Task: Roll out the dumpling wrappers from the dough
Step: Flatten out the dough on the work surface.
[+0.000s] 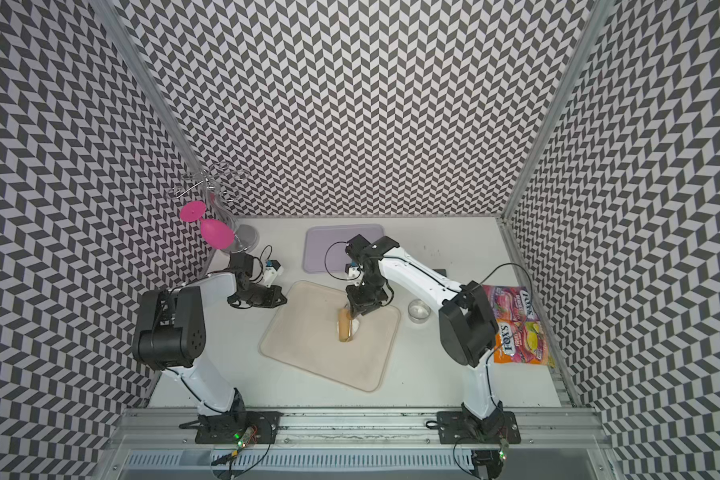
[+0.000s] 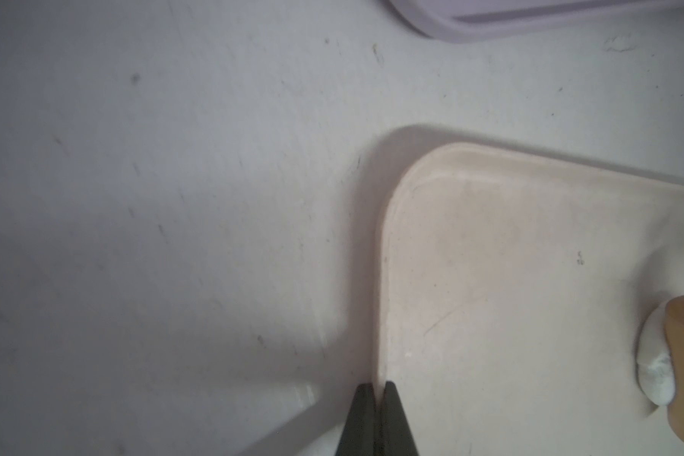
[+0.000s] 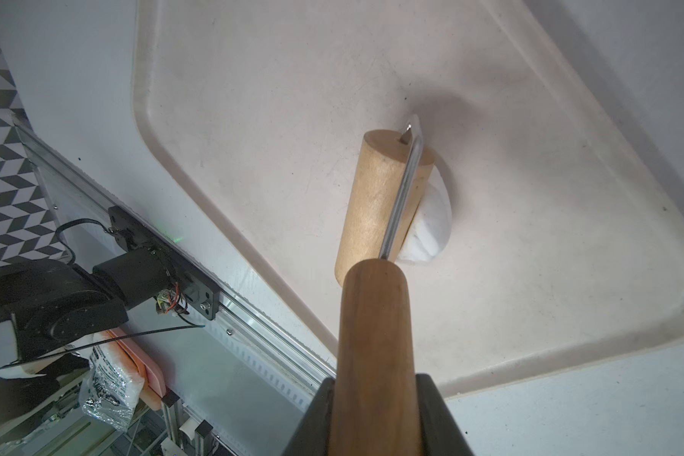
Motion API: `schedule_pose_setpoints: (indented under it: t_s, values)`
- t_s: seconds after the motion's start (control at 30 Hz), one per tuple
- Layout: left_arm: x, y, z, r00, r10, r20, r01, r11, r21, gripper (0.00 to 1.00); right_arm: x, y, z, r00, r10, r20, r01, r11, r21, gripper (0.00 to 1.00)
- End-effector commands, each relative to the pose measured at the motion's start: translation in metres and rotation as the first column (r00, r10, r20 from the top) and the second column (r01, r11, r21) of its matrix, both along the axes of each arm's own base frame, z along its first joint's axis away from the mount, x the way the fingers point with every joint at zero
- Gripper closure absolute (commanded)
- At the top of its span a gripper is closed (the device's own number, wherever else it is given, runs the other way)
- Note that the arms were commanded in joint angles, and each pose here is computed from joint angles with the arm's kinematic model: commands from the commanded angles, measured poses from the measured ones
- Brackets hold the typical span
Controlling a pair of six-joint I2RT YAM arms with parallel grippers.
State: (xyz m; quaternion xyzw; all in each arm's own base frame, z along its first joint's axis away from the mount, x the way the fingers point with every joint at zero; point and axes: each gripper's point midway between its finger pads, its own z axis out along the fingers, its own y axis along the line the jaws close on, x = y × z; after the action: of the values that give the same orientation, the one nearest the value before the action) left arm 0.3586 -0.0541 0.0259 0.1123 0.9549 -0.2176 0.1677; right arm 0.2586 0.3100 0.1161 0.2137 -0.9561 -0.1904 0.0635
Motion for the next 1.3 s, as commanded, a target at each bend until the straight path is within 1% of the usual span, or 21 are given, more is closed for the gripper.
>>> schedule_pose_setpoints:
  t_s: [0.0,0.63,0.7,0.77,0.87,1.0,1.13,1.27]
  values:
    - [-0.02,-0.006,-0.012,0.996,-0.001,-0.084,0.0,1.0,-0.015,1.0,0.006,-0.01,-0.117,0.999,0.028,-0.018,-0.031,0.98,-0.198,1.0]
    - [-0.019,-0.006,-0.011,0.997,0.0,-0.081,-0.002,1.0,-0.013,1.0,0.008,-0.009,-0.126,0.999,0.02,-0.027,-0.025,0.978,-0.205,1.0]
    - [-0.02,-0.005,-0.011,0.997,0.002,-0.083,-0.003,1.0,-0.013,1.0,0.009,-0.005,-0.123,1.0,0.019,-0.022,-0.023,0.982,-0.189,1.0]
    - [-0.019,-0.006,-0.011,0.997,0.0,-0.081,-0.001,1.0,-0.013,1.0,0.01,0.005,-0.116,0.999,0.028,-0.019,-0.031,0.989,-0.147,1.0]
    - [-0.02,-0.005,-0.011,0.997,0.001,-0.083,-0.002,1.0,-0.012,1.0,0.011,0.032,-0.093,0.998,0.068,0.007,-0.067,0.996,-0.051,1.0]
    - [-0.02,-0.005,-0.011,0.997,0.001,-0.083,-0.001,1.0,-0.01,1.0,0.005,0.072,-0.049,0.988,0.14,0.061,-0.145,0.987,0.076,1.0]
    - [-0.02,-0.005,-0.012,0.997,0.002,-0.082,-0.003,1.0,-0.009,1.0,-0.003,0.101,0.001,0.977,0.181,0.111,-0.2,0.96,0.197,1.0]
    - [-0.02,-0.005,-0.012,0.996,0.002,-0.085,-0.003,1.0,-0.007,1.0,-0.012,0.117,0.056,0.971,0.188,0.149,-0.228,0.915,0.334,1.0]
